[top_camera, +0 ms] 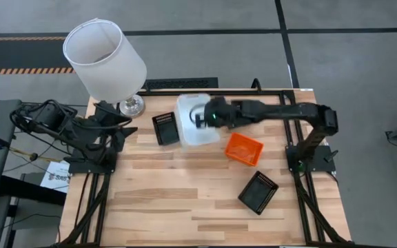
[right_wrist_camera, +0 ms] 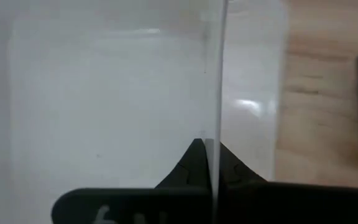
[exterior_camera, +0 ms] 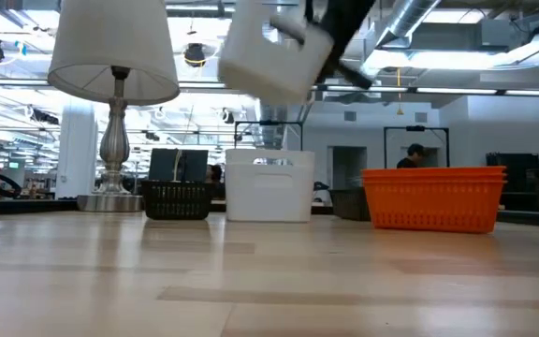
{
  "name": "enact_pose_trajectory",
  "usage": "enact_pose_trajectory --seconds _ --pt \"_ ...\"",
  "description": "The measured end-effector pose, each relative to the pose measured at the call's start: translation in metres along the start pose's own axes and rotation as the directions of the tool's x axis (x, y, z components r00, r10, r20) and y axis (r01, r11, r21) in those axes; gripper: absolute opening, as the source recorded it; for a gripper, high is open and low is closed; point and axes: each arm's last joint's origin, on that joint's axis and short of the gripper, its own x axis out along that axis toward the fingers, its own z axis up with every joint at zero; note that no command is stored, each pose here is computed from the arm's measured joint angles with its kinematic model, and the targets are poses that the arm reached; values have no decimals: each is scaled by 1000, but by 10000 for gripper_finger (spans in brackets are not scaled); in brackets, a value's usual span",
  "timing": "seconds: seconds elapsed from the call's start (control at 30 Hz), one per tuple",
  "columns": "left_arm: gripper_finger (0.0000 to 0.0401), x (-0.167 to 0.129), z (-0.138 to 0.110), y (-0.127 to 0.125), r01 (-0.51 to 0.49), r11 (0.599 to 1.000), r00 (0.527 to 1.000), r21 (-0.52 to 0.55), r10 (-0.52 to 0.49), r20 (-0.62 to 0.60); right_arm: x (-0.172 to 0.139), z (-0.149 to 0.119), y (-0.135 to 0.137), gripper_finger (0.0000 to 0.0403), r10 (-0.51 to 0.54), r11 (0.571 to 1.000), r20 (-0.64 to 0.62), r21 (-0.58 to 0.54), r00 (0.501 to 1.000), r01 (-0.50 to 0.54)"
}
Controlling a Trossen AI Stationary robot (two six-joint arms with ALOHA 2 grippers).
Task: Stack baskets by color
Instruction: Stack the bottom white bin on the white bins
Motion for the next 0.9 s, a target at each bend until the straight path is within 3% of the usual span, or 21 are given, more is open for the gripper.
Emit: enact_pose_trajectory --seconds 0.13,0.2,0.43,0.9 --pt "238 -1 0 1 -12 1000 1000 -2 12 15 31 28 -22 1 -70 989 -35 131 997 74" --pt "238 -1 1 1 -21 1000 999 -3 21 24 47 34 -31 1 -104 984 -56 143 993 111" --pt "238 0 1 1 -27 1000 999 -3 27 29 82 38 -47 1 -158 987 -127 23 979 162" --pt "238 0 2 2 -60 998 996 1 60 62 82 38 -47 3 -163 986 -113 -45 980 159"
